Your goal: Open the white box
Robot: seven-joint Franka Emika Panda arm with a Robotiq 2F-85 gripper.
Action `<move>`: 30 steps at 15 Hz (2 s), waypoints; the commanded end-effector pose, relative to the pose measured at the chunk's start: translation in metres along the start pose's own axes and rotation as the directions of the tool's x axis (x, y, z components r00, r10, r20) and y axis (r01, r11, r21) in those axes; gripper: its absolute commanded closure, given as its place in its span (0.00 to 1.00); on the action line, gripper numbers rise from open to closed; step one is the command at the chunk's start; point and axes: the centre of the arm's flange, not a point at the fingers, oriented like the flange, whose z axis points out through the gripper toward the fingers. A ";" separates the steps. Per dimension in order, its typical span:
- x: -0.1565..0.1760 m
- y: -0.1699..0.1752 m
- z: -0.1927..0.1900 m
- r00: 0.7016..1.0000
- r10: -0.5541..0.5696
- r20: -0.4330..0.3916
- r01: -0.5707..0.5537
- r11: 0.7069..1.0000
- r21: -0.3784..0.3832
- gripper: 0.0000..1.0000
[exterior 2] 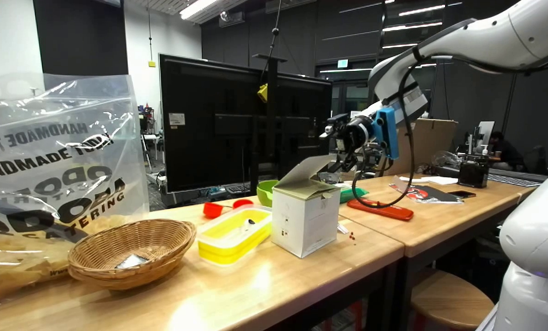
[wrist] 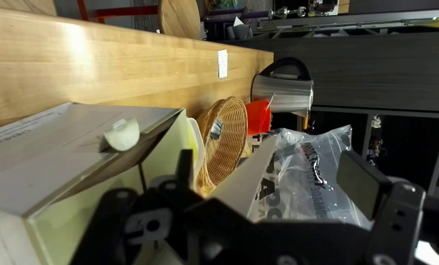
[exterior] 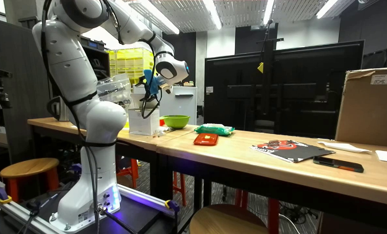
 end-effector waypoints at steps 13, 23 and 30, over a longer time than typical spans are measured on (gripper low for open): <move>0.022 -0.054 0.013 0.992 -0.031 -0.123 0.001 0.971 -0.239 0.00; 0.040 -0.089 0.049 0.963 -0.108 -0.245 -0.018 0.886 -0.463 0.00; 0.034 -0.115 0.055 0.955 -0.164 -0.246 0.009 0.848 -0.530 0.00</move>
